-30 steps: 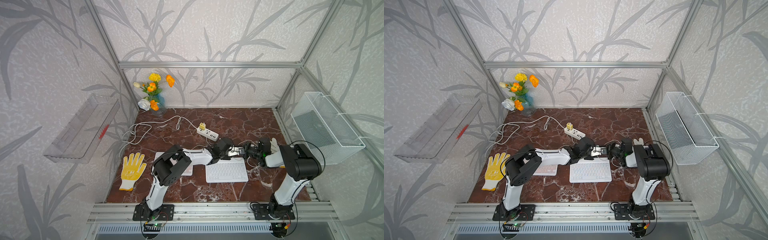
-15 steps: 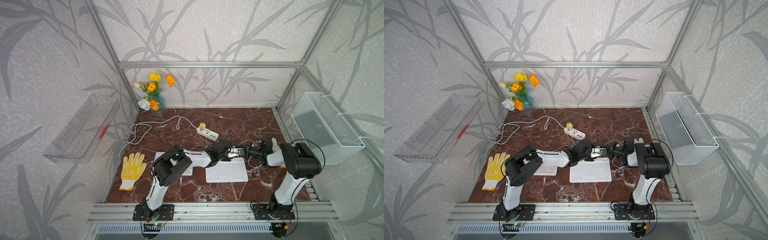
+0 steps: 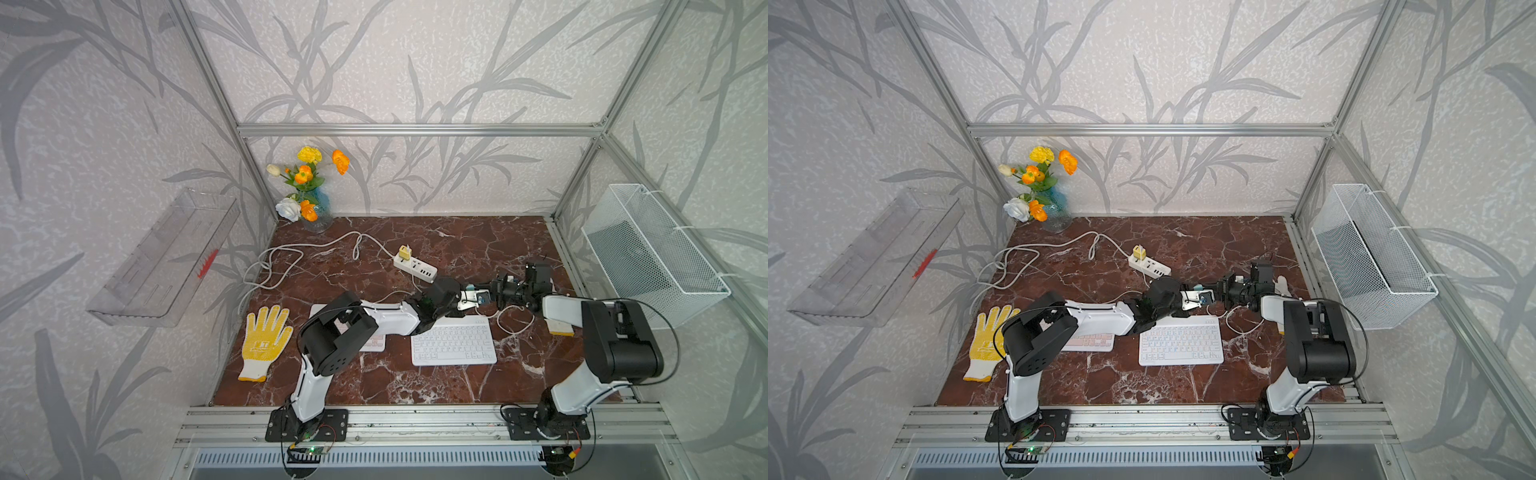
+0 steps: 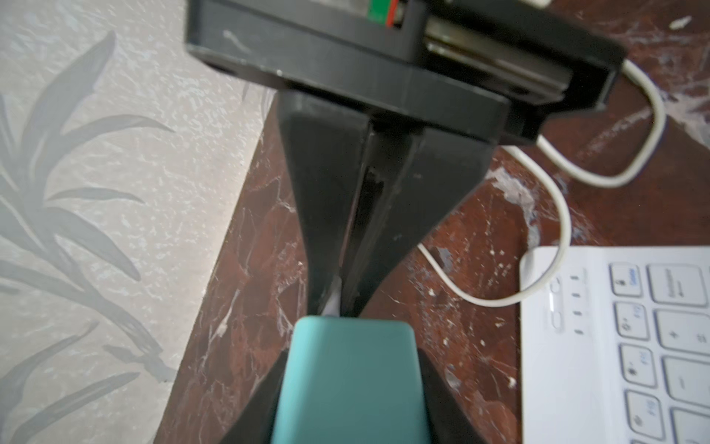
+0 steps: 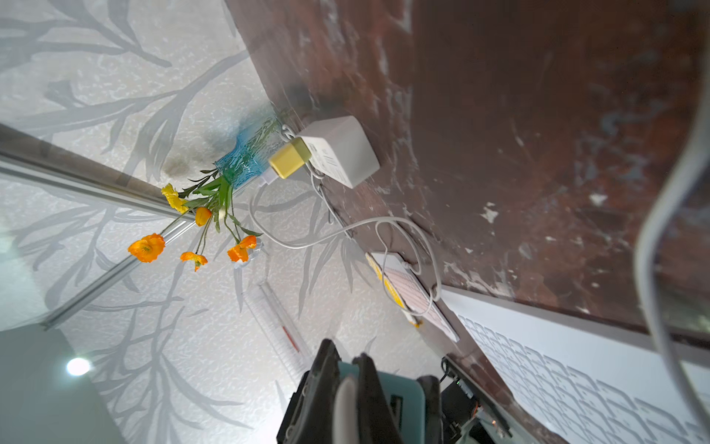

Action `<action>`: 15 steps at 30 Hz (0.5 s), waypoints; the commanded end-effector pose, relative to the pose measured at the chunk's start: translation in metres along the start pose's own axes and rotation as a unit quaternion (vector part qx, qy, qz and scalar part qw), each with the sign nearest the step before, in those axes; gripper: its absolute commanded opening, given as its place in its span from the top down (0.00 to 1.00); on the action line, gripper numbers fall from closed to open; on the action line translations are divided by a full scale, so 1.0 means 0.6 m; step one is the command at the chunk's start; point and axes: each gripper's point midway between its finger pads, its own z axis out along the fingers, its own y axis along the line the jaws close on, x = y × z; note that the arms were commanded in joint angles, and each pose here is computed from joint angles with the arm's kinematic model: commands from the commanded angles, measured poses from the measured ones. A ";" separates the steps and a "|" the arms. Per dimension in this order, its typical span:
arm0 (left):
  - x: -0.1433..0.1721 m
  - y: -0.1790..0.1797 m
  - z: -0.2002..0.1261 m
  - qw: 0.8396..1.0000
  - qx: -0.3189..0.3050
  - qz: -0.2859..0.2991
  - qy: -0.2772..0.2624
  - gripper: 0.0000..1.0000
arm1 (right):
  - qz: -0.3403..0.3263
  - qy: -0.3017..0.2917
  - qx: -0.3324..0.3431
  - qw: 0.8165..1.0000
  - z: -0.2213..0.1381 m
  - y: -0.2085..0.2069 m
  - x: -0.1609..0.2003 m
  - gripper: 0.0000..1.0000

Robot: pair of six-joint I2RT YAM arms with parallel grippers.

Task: Unplug the wireless keyboard
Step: Remove the power cord from the plug.

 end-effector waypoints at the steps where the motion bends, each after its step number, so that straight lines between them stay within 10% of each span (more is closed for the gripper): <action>1: -0.008 0.051 -0.023 0.998 -0.047 -0.028 -0.002 1.00 | 0.021 -0.099 -0.078 0.992 -0.027 0.031 -0.092 1.00; 10: 0.002 0.043 -0.019 0.999 -0.030 -0.041 0.016 1.00 | -0.135 -0.225 0.084 0.961 -0.099 0.040 -0.072 1.00; 15: -0.002 0.047 -0.021 0.998 -0.037 -0.051 0.009 1.00 | -0.093 -0.239 0.051 0.965 -0.110 0.028 -0.098 1.00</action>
